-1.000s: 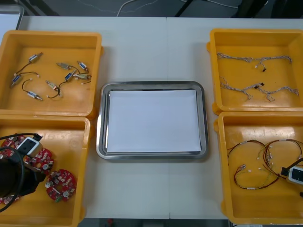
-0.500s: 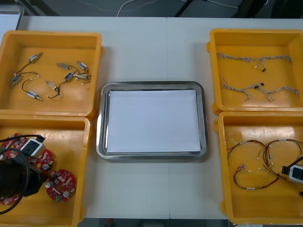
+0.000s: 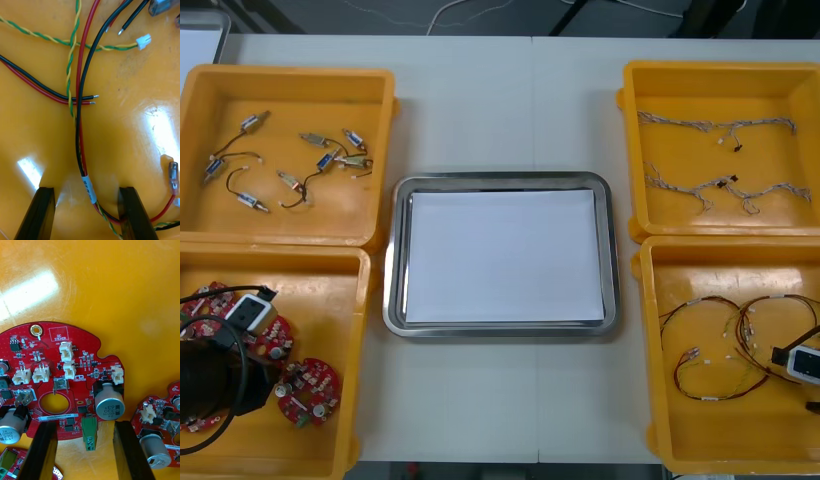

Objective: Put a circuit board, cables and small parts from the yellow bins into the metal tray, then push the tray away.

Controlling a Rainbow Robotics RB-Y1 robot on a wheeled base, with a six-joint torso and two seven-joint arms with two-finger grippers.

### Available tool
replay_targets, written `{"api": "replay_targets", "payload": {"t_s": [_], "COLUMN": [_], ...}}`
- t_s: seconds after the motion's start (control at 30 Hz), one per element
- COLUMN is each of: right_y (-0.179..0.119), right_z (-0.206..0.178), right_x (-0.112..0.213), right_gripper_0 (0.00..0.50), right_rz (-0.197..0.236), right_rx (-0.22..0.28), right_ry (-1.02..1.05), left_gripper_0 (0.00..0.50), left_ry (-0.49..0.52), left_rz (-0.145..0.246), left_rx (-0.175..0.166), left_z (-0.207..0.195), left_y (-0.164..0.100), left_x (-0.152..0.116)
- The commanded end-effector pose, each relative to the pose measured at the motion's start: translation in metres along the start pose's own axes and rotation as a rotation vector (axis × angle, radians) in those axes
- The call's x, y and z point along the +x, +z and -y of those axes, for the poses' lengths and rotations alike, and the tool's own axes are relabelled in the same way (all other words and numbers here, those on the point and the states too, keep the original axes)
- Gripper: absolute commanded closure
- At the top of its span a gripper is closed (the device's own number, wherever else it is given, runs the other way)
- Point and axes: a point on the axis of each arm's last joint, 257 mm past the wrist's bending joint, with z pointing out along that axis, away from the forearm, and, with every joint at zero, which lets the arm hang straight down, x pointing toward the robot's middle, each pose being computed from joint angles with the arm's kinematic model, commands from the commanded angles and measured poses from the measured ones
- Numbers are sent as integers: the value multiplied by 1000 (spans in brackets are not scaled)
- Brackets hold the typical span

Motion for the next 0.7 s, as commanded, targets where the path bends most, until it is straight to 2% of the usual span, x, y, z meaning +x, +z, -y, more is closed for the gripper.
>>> {"api": "replay_targets", "payload": {"t_s": [0.03,0.07,0.13,0.2,0.3,0.33,0.37,0.4,0.43,0.47,0.6,0.7], "right_y": [7,7,8,7,7,7,6,6,3,1,-12,-27], "right_z": [-14,-14,-15,-15,-13,-11,-8,-7,-2,1,14,22], "right_x": [-5,-4,-4,-4,-5,-6,-9,-11,-14,-15,-25,-35], "right_gripper_0": [382,439,500,500,500,500,500,500,500,500,500,500], "right_rz": [8,7,6,7,9,11,14,19,23,25,30,53], "right_rx": [-39,-38,-40,-40,-36,-33,-29,-27,-19,-19,-28,-39], "right_ry": [-15,-16,-15,-14,-15,-16,-20,-21,-23,-22,-33,-28], "left_gripper_0": [124,125,135,160,226,272,351,392,462,500,500,500], "left_ry": [-80,-79,-77,-79,-79,-77,-77,-76,-76,-77,-79,-83], "left_rz": [24,26,27,28,27,30,28,27,26,25,27,33], "left_rx": [3,1,-1,-3,-7,-9,-8,-8,-7,-9,-6,0], "left_z": [7,7,7,6,5,5,5,6,6,5,6,7], "left_y": [3,4,6,7,8,7,8,8,8,8,8,7], "left_x": [-9,-9,-9,-9,-8,-9,-8,-8,-8,-8,-8,-11]}}
